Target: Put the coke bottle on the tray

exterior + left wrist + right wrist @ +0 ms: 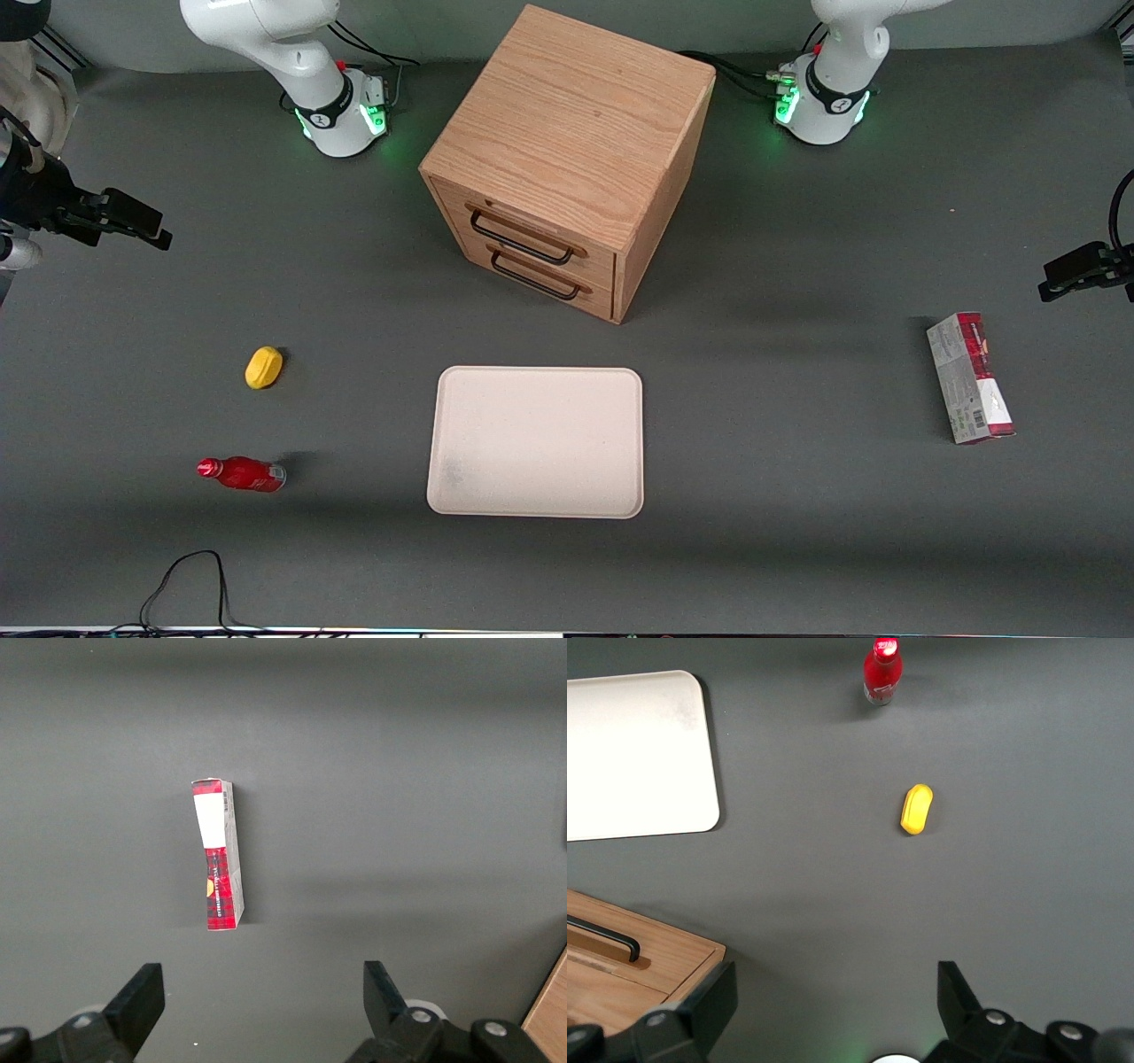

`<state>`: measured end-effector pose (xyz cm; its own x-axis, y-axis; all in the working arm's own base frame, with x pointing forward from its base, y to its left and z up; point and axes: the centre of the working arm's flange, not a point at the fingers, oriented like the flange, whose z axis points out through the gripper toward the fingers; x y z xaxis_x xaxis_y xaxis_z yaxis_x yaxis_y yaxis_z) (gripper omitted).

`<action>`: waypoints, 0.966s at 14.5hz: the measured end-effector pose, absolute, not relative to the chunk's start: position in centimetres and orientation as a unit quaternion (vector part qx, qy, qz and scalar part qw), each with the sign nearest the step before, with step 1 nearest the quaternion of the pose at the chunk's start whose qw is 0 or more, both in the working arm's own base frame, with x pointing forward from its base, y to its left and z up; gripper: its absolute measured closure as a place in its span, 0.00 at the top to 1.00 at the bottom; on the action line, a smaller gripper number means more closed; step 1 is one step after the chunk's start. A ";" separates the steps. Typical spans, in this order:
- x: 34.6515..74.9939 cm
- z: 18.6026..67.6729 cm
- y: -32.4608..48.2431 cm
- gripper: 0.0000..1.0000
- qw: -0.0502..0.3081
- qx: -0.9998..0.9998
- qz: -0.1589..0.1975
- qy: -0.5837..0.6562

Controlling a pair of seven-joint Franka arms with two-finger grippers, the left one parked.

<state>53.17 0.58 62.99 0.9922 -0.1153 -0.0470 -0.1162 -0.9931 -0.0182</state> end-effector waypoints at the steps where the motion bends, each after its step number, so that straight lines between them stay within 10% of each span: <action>1: 53.2 63.0 0.7 1.00 0.010 -0.998 0.023 0.057; 14: 57.7 61.3 0.0 1.00 0.001 -0.999 -0.025 0.036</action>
<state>57.72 0.03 61.28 0.9961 -0.0721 0.0500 -0.0720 -0.9974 -0.0037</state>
